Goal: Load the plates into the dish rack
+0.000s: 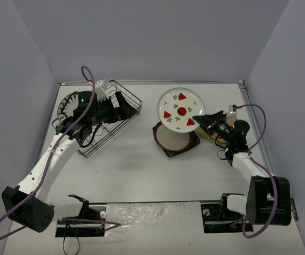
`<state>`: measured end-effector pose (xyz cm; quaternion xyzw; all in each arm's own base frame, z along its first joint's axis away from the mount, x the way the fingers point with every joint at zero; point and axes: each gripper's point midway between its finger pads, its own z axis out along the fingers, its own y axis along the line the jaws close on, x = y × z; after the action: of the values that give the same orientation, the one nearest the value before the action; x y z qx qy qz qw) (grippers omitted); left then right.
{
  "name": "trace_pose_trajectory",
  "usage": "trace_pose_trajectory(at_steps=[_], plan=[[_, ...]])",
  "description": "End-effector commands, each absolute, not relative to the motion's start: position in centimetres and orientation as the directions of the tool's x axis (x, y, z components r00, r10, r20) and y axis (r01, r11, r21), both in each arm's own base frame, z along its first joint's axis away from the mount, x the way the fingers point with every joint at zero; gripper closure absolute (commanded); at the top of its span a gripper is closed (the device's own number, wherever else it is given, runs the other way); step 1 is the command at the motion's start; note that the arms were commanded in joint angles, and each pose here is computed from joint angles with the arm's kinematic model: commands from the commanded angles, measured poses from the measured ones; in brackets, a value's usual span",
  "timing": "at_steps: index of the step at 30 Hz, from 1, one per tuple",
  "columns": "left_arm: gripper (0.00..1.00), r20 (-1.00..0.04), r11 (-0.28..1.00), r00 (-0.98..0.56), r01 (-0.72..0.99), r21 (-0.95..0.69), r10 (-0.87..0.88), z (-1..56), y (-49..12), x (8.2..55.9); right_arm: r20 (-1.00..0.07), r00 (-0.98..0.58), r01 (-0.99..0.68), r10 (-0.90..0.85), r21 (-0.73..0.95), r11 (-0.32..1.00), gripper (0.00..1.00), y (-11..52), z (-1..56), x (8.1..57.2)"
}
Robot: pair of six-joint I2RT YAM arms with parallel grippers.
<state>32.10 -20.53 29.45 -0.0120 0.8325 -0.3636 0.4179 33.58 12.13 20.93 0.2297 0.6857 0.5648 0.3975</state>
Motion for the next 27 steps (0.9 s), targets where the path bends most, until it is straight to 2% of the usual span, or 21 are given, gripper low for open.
trace_pose_trajectory(at_steps=[1, 10, 12, 17, 20, 22, 27], plan=[[0.03, -0.708, 0.61, -0.574, 0.404, -0.682, -0.411, 34.8, -24.4, 33.6, -0.436, -0.58, -0.461, 0.688, 0.872, 0.164, 1.0, 15.9, 30.9, 31.7], [0.03, -0.673, 0.551, -0.614, 0.421, -0.721, -0.412, 34.8, -28.3, 33.9, -0.454, -0.609, -0.518, 0.651, 0.849, 0.107, 1.0, 18.3, 33.1, 31.0], [0.08, -0.655, 0.532, -0.628, 0.414, -0.738, -0.42, 34.6, -28.7, 33.7, -0.46, -0.612, -0.525, 0.644, 0.845, 0.105, 1.0, 18.6, 33.2, 30.9], [0.27, -0.633, 0.493, -0.63, 0.415, -0.765, -0.45, 35.1, -29.1, 34.0, -0.46, -0.622, -0.525, 0.633, 0.846, 0.099, 1.0, 18.9, 32.9, 30.9], [0.42, -0.607, 0.461, -0.65, 0.41, -0.787, -0.457, 35.1, -29.6, 33.8, -0.466, -0.626, -0.53, 0.625, 0.842, 0.097, 1.0, 19.1, 32.8, 30.9], [0.48, -0.589, 0.441, -0.664, 0.404, -0.801, -0.461, 35.1, -29.9, 33.7, -0.47, -0.626, -0.536, 0.622, 0.839, 0.094, 1.0, 19.1, 32.9, 31.0], [0.51, -0.558, 0.424, -0.695, 0.383, -0.821, -0.453, 34.3, -30.3, 33.6, -0.471, -0.63, -0.547, 0.617, 0.833, 0.077, 1.0, 19.3, 33.2, 30.9]])
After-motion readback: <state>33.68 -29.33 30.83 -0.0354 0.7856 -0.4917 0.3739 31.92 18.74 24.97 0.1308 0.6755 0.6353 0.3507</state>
